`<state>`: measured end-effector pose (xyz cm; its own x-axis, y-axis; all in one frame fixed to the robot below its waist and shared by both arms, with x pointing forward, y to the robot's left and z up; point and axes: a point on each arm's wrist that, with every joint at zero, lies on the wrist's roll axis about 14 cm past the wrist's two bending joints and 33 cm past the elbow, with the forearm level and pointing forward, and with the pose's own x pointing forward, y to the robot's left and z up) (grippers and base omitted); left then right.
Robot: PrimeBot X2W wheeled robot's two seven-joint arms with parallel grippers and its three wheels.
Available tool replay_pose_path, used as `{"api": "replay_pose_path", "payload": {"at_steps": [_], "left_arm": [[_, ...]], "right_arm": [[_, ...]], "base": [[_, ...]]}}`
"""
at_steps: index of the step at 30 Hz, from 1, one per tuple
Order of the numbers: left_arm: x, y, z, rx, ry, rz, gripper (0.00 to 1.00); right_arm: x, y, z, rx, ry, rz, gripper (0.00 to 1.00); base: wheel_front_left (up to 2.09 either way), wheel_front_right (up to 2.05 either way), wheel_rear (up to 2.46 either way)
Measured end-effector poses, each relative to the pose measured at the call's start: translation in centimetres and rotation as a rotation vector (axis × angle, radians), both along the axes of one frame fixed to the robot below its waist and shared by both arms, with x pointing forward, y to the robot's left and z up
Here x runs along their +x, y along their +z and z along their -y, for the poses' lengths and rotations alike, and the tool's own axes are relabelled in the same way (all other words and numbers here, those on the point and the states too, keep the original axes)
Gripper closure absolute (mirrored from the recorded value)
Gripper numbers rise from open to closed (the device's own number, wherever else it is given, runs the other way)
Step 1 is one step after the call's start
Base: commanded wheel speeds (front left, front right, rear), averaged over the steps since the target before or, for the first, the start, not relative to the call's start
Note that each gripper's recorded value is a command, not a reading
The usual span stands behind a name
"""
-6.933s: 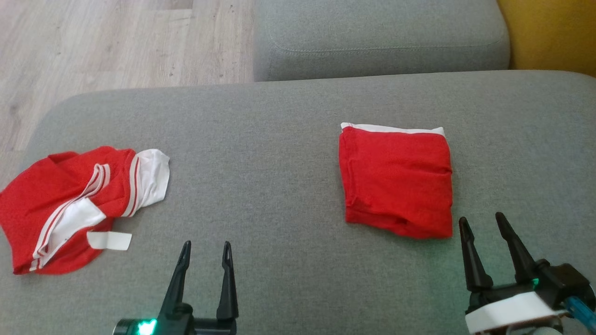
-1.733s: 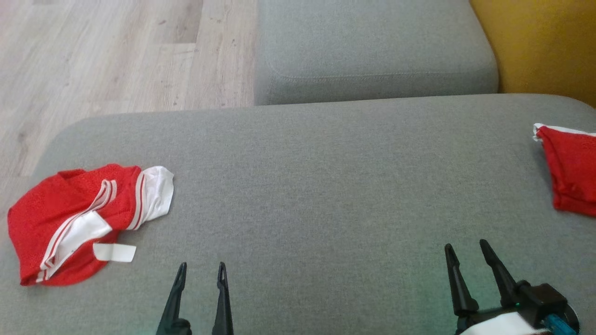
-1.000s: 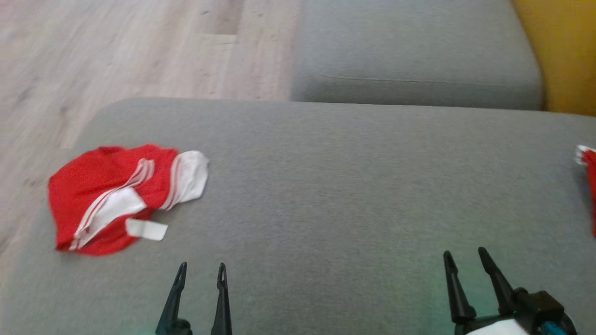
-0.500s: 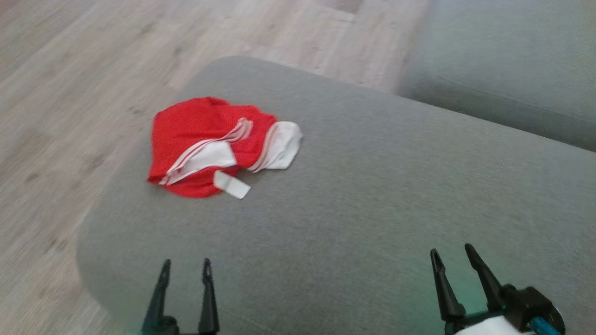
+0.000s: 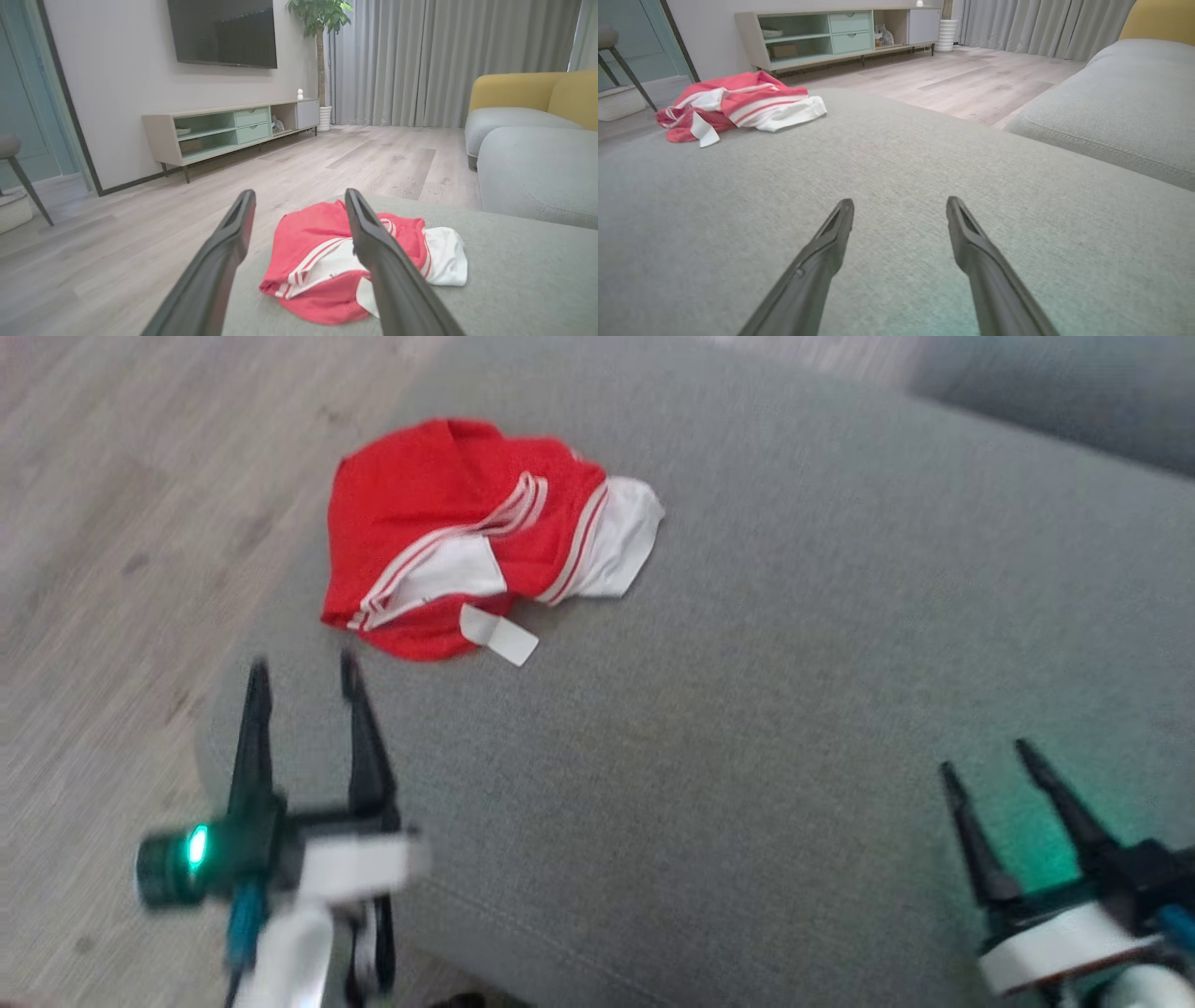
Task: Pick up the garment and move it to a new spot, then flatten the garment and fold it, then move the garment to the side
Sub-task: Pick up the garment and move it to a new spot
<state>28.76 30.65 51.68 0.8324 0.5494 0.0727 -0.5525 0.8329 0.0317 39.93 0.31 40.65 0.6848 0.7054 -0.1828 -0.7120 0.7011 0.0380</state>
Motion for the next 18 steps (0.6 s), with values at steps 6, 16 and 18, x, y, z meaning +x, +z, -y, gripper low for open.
{"api": "replay_pose_path", "payload": {"at_steps": [6,16,18], "left_arm": [[6.3,-5.1,-2.5,-0.017,-0.045,-0.218,0.0],[15.8,-10.7,-4.0,-0.24,-0.081,-0.558,0.0],[16.1,-12.7,-3.9,-0.342,-0.066,-0.614,0.0]], "right_arm": [[2.6,-2.9,1.6,-0.045,0.018,-0.013,0.0],[4.5,-4.9,2.2,-0.031,0.063,0.0,0.0],[4.7,-4.9,2.3,-0.022,0.065,0.007,0.0]], "base": [[0.0,0.0,0.0],[0.0,0.0,0.0],[0.0,0.0,0.0]]}}
